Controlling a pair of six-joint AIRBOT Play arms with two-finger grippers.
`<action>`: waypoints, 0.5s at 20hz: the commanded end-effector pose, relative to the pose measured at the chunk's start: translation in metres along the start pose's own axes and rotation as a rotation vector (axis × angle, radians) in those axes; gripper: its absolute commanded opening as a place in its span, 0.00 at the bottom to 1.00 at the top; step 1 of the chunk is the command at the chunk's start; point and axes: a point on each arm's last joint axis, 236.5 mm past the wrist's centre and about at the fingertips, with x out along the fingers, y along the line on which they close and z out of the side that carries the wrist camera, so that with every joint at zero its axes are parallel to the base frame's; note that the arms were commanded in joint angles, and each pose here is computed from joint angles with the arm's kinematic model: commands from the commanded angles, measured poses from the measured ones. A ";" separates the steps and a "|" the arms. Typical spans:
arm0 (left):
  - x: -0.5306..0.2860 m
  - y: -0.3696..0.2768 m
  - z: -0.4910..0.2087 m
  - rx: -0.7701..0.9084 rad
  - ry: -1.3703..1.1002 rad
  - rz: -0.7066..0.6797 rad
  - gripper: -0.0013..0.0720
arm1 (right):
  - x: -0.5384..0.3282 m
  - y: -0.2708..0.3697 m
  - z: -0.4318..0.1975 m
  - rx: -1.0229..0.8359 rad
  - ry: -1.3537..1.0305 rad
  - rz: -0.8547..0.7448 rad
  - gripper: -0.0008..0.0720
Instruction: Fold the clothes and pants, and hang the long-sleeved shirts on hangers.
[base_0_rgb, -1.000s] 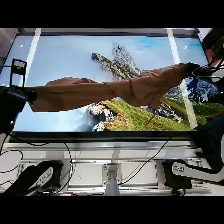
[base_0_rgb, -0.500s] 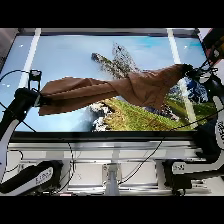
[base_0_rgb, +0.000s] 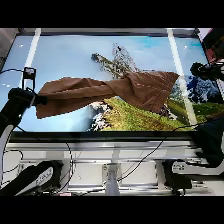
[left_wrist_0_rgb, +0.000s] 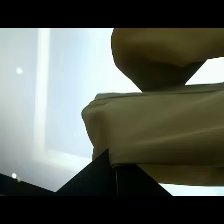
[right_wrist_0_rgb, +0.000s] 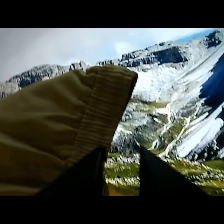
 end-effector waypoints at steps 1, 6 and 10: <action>-0.023 0.017 0.009 -0.027 -0.069 0.023 0.04 | -0.052 0.010 -0.032 -0.110 0.131 0.033 0.08; -0.018 0.002 -0.003 0.122 -0.051 0.010 0.04 | -0.110 0.013 -0.076 -0.164 0.135 0.022 0.06; -0.025 -0.007 0.011 0.220 -0.113 0.009 0.04 | -0.126 0.016 -0.160 -0.146 0.217 0.034 0.06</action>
